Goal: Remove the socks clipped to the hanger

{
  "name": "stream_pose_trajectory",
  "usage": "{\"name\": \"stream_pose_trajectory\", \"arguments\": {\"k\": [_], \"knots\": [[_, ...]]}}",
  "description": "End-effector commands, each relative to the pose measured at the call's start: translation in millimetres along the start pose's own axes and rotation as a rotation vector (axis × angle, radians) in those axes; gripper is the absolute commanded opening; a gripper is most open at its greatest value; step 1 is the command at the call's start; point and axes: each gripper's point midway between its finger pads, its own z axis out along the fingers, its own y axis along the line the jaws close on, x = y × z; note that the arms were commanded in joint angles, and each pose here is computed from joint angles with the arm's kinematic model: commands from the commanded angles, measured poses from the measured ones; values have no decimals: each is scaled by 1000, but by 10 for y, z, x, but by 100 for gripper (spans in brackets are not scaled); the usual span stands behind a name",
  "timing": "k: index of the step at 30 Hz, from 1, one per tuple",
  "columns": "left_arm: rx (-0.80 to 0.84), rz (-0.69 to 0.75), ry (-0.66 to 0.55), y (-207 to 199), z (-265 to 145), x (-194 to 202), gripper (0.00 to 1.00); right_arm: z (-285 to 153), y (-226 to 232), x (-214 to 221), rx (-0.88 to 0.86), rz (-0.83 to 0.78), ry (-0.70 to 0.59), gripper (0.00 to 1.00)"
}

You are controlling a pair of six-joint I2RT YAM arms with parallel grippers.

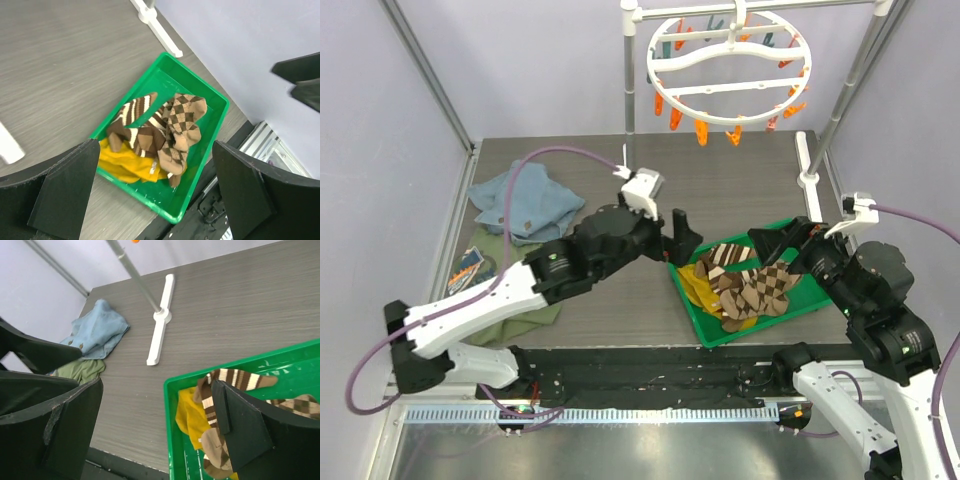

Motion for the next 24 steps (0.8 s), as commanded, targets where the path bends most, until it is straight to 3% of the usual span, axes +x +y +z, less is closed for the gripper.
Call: {"name": "stream_pose_trajectory", "arguments": {"k": [1,12,24], "knots": [[-63,22,-58,228,-404,-151,100,-2,255,-68,-139,22,-37,100],[-41,-7,-172,468,-1103,-234,100,28,282,-98,-157,59,-70,100],[-21,-12,-194,488,-1279,-270,100,47,329,-75,-183,67,-57,100]]}}
